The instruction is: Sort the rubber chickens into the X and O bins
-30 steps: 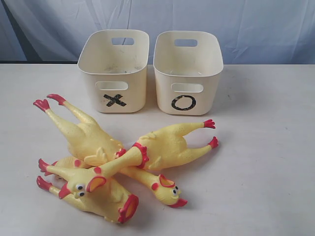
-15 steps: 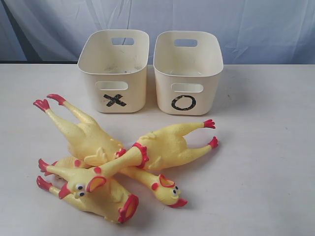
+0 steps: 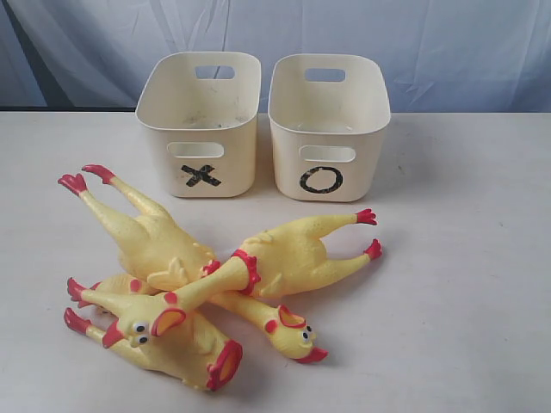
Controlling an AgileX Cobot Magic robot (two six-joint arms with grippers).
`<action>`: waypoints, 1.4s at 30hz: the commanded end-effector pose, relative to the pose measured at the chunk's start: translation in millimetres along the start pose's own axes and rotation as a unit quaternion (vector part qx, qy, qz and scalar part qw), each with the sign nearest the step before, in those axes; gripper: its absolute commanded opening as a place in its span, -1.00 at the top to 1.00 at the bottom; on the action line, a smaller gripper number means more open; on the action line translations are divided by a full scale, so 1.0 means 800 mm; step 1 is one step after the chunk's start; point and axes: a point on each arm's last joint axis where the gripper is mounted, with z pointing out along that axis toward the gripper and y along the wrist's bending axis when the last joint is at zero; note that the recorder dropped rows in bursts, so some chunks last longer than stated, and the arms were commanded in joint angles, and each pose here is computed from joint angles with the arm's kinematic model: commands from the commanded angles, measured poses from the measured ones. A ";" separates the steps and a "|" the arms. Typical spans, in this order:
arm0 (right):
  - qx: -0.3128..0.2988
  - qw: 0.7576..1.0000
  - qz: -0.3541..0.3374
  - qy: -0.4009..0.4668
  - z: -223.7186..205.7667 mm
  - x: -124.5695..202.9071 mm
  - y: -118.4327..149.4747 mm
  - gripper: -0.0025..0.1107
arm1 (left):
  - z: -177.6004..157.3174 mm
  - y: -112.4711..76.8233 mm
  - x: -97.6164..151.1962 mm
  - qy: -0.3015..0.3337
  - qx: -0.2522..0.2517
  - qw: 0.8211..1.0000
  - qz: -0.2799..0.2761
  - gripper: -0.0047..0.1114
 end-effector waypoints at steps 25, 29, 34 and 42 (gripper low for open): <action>0.004 1.000 0.003 -0.010 0.000 -0.001 0.000 0.97 | 0.024 -0.076 -0.054 0.156 0.036 0.953 0.257 0.91; 0.004 1.000 0.003 -0.010 0.000 -0.001 0.000 0.97 | 0.027 -0.071 -0.052 0.171 0.023 0.941 0.290 0.91; 0.004 1.000 0.003 -0.010 0.000 -0.001 0.000 0.97 | 0.027 -0.070 -0.050 0.183 0.022 0.938 0.295 0.91; 0.004 1.000 0.003 -0.010 0.000 -0.001 0.000 0.97 | 0.027 -0.070 -0.049 0.185 0.025 0.939 0.288 0.91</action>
